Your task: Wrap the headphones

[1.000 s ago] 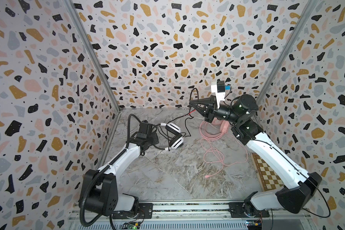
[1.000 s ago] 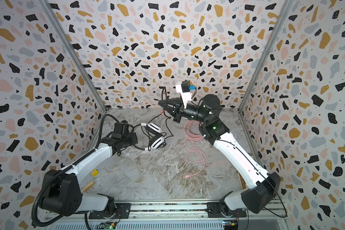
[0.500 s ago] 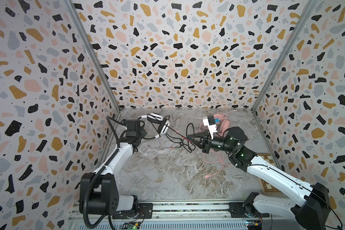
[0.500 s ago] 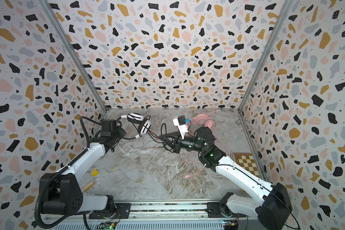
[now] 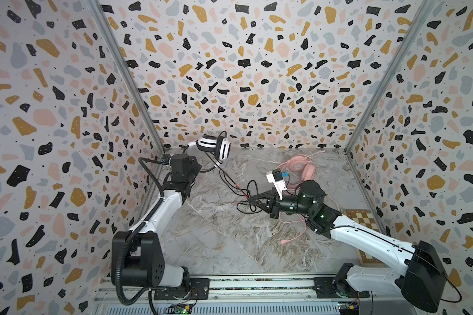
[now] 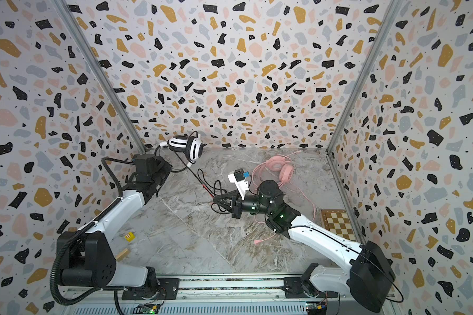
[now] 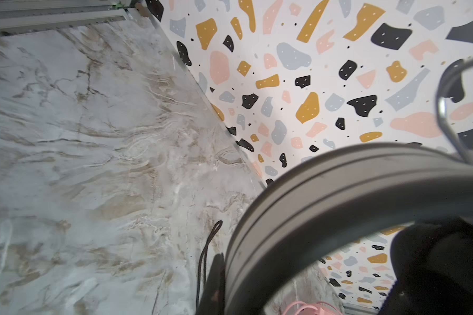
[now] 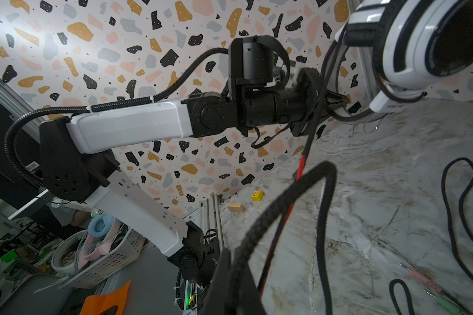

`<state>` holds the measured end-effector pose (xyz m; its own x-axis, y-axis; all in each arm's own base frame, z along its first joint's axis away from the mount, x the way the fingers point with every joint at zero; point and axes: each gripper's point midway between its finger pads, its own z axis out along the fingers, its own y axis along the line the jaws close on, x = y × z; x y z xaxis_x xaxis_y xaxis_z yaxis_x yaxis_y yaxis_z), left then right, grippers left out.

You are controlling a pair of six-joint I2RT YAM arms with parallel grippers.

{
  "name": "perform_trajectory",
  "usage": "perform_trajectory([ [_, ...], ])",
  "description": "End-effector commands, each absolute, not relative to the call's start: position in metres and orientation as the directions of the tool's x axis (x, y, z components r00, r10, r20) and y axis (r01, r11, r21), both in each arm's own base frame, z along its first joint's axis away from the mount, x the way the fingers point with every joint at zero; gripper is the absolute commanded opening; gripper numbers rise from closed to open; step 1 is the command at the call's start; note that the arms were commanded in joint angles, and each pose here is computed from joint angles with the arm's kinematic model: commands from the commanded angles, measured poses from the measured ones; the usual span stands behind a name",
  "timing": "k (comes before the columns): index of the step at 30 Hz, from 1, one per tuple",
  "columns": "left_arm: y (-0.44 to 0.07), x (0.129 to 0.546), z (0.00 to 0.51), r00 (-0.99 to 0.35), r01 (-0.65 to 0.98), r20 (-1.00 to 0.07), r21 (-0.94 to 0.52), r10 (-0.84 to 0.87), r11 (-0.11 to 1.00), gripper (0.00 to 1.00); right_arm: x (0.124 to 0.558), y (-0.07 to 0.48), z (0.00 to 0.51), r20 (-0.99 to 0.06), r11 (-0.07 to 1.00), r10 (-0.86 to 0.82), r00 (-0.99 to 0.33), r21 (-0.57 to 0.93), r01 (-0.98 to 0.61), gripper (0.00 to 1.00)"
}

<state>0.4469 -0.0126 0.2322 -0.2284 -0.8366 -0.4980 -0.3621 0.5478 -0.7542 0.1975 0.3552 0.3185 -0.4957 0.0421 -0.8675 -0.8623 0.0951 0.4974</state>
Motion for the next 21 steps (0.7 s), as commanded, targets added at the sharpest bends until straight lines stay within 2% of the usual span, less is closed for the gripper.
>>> perform_trajectory([
  [1,-0.025,0.444,0.299,-0.155,-0.161,-0.486,-0.846,-0.860,0.508,0.00,0.201,0.357,0.329,-0.887,0.043,0.065,-0.456,0.459,-0.887,0.00],
  [5,-0.058,0.435,0.311,-0.288,-0.038,-0.501,-0.845,-0.816,0.533,0.00,0.224,0.354,0.323,-0.893,0.085,0.073,-0.445,0.450,-0.889,0.00],
  [9,-0.071,0.424,0.322,-0.335,0.047,-0.518,-0.843,-0.787,0.535,0.00,0.257,0.335,0.315,-0.883,0.163,0.109,-0.457,0.469,-0.868,0.00],
  [12,-0.095,0.418,0.341,-0.412,0.182,-0.529,-0.846,-0.742,0.502,0.00,0.273,0.323,0.311,-0.882,0.199,0.123,-0.455,0.471,-0.859,0.00],
  [19,-0.134,0.387,0.351,-0.542,0.402,-0.640,-0.766,-0.544,0.501,0.00,0.324,0.279,0.318,-0.896,0.340,0.197,-0.398,0.443,-0.830,0.00],
  [21,-0.145,0.375,0.337,-0.600,0.444,-0.668,-0.736,-0.440,0.511,0.00,0.336,0.270,0.323,-0.899,0.354,0.210,-0.385,0.437,-0.827,0.00],
])
